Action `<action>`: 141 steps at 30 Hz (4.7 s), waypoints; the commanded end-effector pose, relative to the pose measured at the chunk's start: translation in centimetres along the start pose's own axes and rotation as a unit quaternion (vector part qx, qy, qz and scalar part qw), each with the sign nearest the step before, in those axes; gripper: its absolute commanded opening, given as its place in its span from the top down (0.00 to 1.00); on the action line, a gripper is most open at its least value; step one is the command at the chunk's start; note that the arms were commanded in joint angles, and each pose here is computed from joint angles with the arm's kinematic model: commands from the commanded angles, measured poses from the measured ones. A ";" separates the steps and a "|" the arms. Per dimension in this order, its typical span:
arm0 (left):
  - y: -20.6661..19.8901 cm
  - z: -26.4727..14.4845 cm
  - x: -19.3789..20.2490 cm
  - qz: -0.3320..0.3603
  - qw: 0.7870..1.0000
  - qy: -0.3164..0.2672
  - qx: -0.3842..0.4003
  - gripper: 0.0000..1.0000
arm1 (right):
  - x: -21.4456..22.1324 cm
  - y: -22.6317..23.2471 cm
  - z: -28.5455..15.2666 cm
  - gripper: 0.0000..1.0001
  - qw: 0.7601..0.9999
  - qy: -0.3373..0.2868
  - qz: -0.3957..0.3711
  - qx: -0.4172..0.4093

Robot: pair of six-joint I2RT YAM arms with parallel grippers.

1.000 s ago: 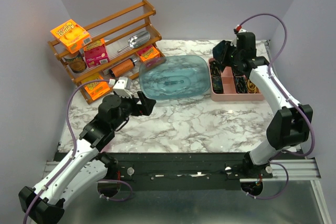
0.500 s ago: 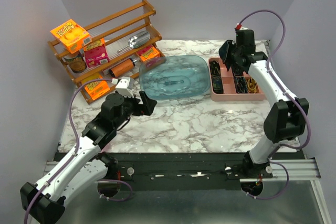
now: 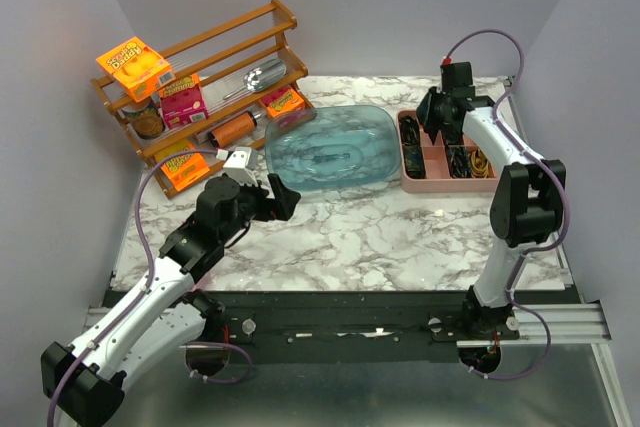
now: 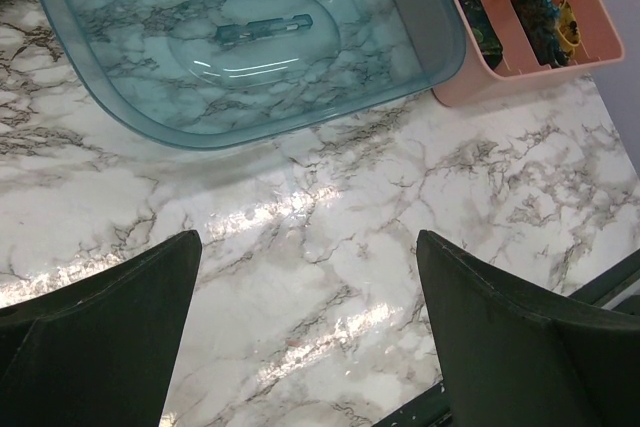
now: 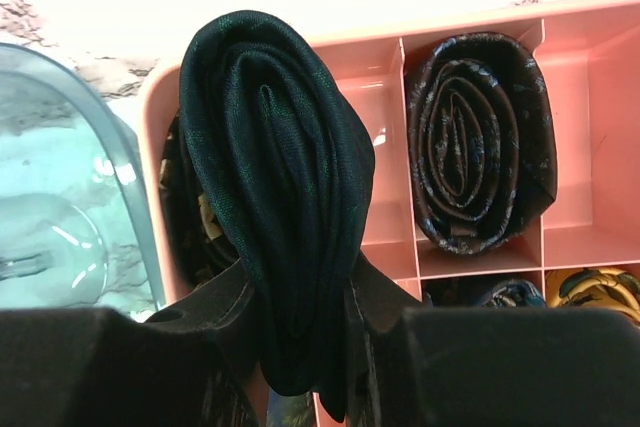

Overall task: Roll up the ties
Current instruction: Place the tie in the storage box, then reset both arms

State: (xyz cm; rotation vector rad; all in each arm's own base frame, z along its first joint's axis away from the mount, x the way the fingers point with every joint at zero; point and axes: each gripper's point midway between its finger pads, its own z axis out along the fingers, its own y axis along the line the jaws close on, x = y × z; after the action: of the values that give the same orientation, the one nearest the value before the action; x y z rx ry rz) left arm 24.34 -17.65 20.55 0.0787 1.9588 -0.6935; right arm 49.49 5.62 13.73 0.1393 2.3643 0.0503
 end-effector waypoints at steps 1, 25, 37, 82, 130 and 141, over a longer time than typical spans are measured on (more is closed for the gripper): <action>-0.4 0.1 -0.1 0.000 1.000 -0.004 0.011 0.01 | -0.7 -1.5 0.6 1.00 0.999 -0.002 0.000 0.036; -0.3 0.1 0.0 -0.001 1.000 -0.005 0.011 0.01 | 2.8 -2.0 7.3 1.00 0.996 0.077 0.008 0.048; -0.7 0.1 0.3 -0.002 1.000 0.003 0.022 0.01 | 5.0 -2.5 8.1 0.99 0.988 0.137 0.015 0.066; -0.3 0.5 0.3 0.003 1.000 0.007 0.010 0.01 | -7.8 3.7 -14.1 0.00 0.981 -0.135 0.038 -0.132; 2.4 7.8 -4.6 0.018 0.988 0.028 -0.152 0.01 | 10.4 6.8 -14.3 0.00 0.974 -0.054 0.009 -0.221; 1.9 7.8 -4.9 0.015 0.990 0.023 -0.139 0.01 | 10.0 7.0 -14.2 0.00 0.974 -0.052 0.005 -0.223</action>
State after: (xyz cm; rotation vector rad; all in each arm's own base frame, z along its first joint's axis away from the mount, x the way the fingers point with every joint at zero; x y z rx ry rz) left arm 33.25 -18.98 20.61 -0.0402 2.1019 -0.4059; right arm 32.73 13.66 16.91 -0.0502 2.2104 0.5671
